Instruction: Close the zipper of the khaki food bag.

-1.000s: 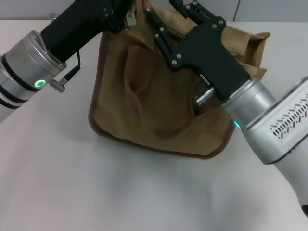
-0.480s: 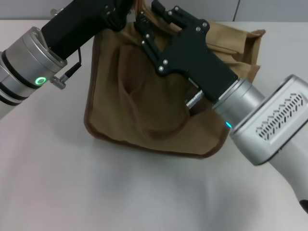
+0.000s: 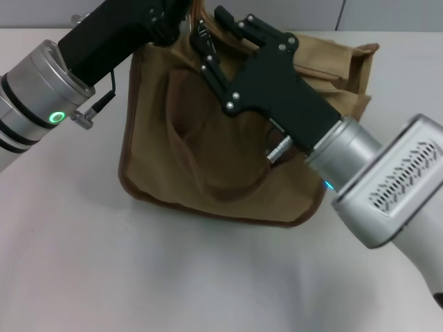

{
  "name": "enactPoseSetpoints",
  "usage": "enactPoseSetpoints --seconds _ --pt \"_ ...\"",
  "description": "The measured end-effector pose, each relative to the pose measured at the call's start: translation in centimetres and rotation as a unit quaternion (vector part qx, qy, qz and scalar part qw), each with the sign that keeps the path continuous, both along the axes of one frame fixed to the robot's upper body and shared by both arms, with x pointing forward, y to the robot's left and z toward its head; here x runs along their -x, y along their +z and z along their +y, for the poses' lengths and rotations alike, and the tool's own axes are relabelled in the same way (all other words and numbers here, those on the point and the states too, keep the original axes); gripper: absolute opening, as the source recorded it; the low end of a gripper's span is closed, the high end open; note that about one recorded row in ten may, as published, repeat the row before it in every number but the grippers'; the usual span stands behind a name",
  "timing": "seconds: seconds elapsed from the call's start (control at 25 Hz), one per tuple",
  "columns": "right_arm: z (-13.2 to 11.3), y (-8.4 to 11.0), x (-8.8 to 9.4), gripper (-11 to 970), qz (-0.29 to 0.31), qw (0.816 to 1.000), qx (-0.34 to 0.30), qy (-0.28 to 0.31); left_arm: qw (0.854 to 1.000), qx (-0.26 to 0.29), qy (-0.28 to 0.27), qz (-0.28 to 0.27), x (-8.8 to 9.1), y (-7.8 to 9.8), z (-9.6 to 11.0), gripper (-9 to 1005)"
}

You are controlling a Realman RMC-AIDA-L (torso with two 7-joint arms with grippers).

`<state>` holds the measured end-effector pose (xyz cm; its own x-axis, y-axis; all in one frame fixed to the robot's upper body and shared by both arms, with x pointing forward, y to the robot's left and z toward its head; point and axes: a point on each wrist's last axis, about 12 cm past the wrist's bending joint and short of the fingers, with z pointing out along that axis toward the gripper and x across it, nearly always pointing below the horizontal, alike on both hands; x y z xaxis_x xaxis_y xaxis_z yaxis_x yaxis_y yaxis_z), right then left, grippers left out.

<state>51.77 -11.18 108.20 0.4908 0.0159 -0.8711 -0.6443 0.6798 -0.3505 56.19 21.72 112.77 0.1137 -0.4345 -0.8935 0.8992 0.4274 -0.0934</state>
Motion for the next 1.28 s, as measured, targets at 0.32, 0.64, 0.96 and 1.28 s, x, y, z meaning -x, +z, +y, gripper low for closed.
enactPoseSetpoints --seconds 0.32,0.64,0.96,1.28 --pt "-0.4 0.1 0.8 414 0.015 0.999 -0.035 0.02 1.0 -0.002 0.005 0.003 0.0 -0.1 0.1 23" --pt "-4.0 1.2 0.5 414 0.112 0.97 -0.15 0.153 1.0 -0.005 0.008 0.004 -0.1 -0.2 0.2 23" --pt "-9.2 3.8 -3.9 414 0.336 0.877 -0.182 0.29 1.0 -0.006 0.005 0.002 -0.1 -0.1 0.1 23" --pt "-8.9 4.7 -5.1 415 0.519 0.77 -0.165 0.333 1.0 -0.005 0.0 0.001 -0.3 0.1 -0.3 23"
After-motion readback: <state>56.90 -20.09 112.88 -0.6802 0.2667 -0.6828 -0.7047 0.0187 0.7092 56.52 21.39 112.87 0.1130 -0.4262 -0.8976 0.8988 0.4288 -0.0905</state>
